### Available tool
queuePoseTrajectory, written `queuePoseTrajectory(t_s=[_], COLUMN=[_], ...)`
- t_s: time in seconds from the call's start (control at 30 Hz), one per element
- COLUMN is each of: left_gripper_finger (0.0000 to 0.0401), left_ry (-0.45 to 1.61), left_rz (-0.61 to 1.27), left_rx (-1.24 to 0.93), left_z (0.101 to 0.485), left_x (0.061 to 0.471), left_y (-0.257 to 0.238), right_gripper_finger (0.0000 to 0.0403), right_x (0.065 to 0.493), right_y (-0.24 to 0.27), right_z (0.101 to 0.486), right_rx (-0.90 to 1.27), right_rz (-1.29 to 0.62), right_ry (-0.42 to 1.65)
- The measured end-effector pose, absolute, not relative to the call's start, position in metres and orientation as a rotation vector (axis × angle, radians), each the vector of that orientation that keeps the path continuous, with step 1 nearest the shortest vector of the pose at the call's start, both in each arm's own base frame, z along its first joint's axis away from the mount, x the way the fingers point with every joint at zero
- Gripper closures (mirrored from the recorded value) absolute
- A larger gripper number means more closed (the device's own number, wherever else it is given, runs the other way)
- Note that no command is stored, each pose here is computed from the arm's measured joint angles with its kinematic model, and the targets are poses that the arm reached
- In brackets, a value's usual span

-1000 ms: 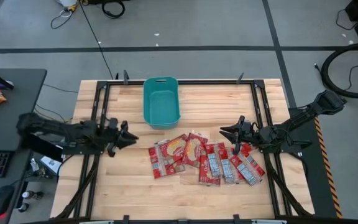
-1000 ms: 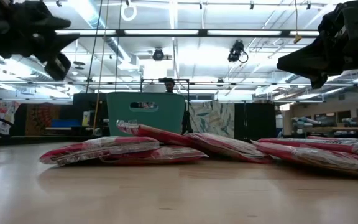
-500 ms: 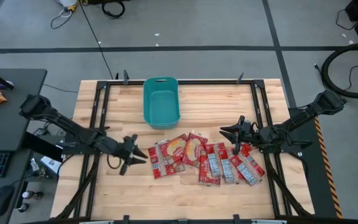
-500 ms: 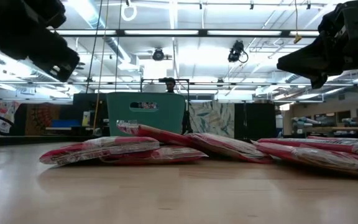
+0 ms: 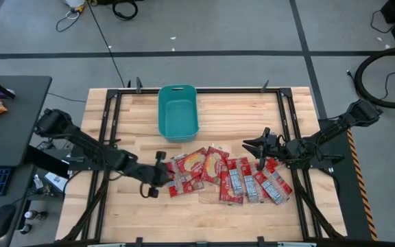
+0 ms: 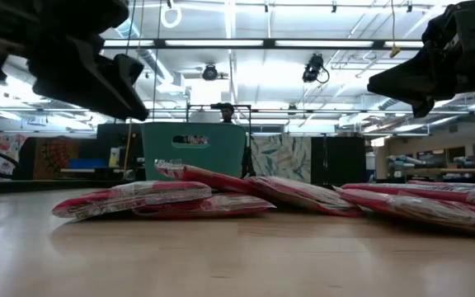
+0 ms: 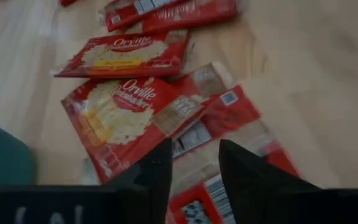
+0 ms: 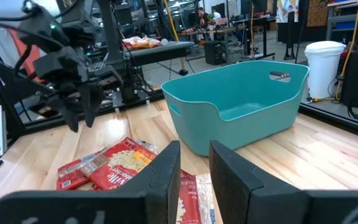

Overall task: Sort popcorn bags into baskets
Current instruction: Put the red popcorn bag into the green bin

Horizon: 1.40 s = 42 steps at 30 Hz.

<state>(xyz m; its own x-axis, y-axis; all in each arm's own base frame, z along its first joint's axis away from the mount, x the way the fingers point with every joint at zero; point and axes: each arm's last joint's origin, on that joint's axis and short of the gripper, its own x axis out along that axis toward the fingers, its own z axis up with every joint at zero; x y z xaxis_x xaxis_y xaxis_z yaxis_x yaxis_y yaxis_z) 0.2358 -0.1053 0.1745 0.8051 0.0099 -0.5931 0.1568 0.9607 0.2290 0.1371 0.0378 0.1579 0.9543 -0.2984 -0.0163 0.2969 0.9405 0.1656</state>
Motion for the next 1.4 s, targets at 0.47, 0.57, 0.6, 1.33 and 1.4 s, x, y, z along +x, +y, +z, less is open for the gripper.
queuePoseTrajectory(t_s=[0.47, 0.57, 0.6, 1.33, 1.4], left_gripper_finger=[0.0216, 0.0216, 0.0216, 0.0392, 0.0393], left_ry=[0.788, 0.807, 0.814, 0.901, 0.922], left_rz=[-0.063, -0.038, -0.04, 0.03, 0.033], left_rx=[0.889, 0.956, 0.972, 0.932, 0.923], left_z=[0.139, 0.134, 0.132, 0.117, 0.121], left_x=[0.267, 0.268, 0.268, 0.275, 0.277], left_y=[-0.115, -0.114, -0.114, -0.096, -0.097], right_gripper_finger=[0.0313, 0.0313, 0.0313, 0.0313, 0.0313], right_x=[0.137, 0.137, 0.137, 0.137, 0.137], right_y=[0.038, 0.038, 0.038, 0.038, 0.038], right_z=[0.158, 0.158, 0.158, 0.158, 0.158], right_rx=[0.168, 0.168, 0.168, 0.168, 0.168], right_rz=[-0.304, -0.304, -0.304, -0.304, -0.304], right_ry=[-0.009, -0.01, -0.01, -0.01, -0.009])
